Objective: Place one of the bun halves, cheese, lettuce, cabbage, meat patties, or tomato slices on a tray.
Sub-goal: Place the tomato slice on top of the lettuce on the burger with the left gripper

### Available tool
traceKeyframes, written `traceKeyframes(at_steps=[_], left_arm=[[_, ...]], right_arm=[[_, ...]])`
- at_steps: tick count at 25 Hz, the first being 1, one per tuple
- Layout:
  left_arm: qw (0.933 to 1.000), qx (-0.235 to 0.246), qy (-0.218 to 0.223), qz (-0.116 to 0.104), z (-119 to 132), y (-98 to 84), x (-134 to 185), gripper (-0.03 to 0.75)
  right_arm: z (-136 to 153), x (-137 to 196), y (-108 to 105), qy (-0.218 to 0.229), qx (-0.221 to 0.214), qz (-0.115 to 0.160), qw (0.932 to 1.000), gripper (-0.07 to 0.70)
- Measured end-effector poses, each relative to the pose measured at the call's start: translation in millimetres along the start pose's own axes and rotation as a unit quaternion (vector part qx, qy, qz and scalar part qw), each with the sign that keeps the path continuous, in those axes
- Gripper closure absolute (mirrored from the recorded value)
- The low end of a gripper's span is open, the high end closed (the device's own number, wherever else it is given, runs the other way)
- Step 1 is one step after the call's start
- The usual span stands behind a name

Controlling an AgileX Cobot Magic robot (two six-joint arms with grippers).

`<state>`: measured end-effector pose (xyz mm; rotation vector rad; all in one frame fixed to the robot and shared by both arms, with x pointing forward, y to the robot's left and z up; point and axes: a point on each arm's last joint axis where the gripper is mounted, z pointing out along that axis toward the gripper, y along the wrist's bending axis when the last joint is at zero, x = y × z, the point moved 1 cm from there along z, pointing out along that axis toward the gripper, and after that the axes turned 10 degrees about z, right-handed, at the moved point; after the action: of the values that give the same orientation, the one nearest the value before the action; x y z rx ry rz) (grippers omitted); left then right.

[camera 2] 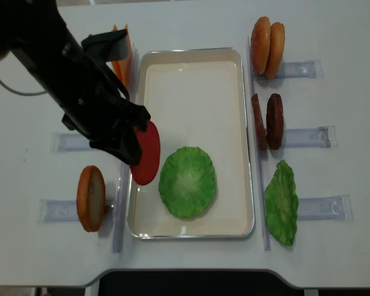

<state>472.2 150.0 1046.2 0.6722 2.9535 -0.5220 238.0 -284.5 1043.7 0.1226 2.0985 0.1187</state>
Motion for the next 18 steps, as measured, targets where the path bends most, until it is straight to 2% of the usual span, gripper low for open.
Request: traceKeyframes(at_steps=[3,7,14,18], left_arm=[[0.9994,0.028,-0.001,0.019,9,-3.2,-6,0.654],[0.9984,0.044,-0.008,0.033,16,-4.0,-13,0.654],[0.9952,0.072,-0.043,0.050,17,-9.5,-20,0.654],[0.9928,0.098,-0.045,0.052,24,-9.9,-24,0.654]], right_arm=[[0,0,0,0.000,0.000,0.000,1.0000,0.155],[0,0,0,0.000,0.000,0.000,1.0000,0.155],[0,0,0,0.000,0.000,0.000,1.0000,0.155],[0,0,0,0.000,0.000,0.000,1.0000,0.155]])
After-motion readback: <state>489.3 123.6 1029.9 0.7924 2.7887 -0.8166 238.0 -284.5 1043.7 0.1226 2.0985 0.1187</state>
